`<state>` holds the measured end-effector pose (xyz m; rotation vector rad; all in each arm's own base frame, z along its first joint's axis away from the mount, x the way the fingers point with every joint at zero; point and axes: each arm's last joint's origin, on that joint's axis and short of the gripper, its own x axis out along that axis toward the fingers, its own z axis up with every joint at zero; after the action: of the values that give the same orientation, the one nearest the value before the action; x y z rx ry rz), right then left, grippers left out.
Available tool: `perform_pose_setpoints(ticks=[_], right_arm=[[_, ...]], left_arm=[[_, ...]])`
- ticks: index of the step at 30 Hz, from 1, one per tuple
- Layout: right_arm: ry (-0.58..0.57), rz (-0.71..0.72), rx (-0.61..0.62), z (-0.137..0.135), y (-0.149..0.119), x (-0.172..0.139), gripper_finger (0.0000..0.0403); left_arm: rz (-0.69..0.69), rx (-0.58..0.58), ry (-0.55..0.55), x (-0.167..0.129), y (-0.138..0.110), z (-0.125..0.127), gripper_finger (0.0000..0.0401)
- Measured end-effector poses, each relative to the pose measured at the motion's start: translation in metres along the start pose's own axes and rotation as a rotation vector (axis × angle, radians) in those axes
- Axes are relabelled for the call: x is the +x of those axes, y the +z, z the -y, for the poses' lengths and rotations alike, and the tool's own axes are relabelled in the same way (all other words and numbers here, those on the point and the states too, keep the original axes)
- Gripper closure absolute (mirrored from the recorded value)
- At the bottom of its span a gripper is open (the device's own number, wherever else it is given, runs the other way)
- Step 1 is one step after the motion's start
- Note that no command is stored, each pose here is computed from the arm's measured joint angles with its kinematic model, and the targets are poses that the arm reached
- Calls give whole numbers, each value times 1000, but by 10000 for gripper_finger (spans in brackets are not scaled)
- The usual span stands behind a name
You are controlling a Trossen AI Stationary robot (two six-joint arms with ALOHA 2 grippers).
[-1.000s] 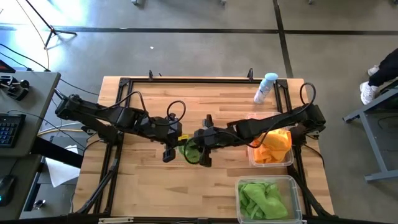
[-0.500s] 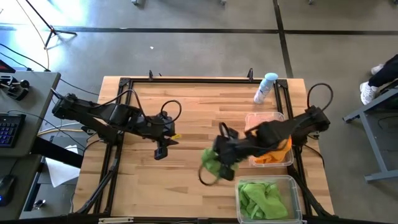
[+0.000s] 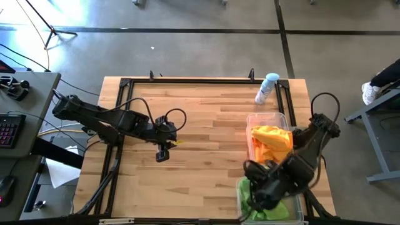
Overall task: Sort microfiber towel by color & place in baskets
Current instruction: Put the green towel into the bottom transparent bin
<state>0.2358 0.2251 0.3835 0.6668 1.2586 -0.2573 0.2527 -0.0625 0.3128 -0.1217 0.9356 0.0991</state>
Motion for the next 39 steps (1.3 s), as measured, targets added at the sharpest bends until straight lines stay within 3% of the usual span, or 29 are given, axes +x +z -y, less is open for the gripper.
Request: perform_pose_setpoints(ticks=[8, 13, 15, 23, 28, 34, 39], right_arm=[[-93, -169, 285, 1, -49, 37, 400], [-30, -189, 406, -3, -63, 70, 400], [-25, -162, 416, -1, -64, 84, 400], [-175, -59, 412, 36, -66, 139, 397], [-148, -38, 411, 48, -70, 163, 385], [-102, -50, 439, 47, -71, 171, 353], [-73, -67, 486, 44, -74, 169, 296]], left_arm=[[-45, -19, -6, 18, -15, -1, 293], [-46, -18, -6, 19, -15, -1, 293], [-46, -10, -6, 19, -15, -2, 293], [-47, 6, -9, 19, -15, -1, 293], [-55, 6, -27, 19, -16, -1, 293], [-58, -3, -28, 19, -16, -1, 293], [-60, -3, -34, 18, -16, -1, 293]])
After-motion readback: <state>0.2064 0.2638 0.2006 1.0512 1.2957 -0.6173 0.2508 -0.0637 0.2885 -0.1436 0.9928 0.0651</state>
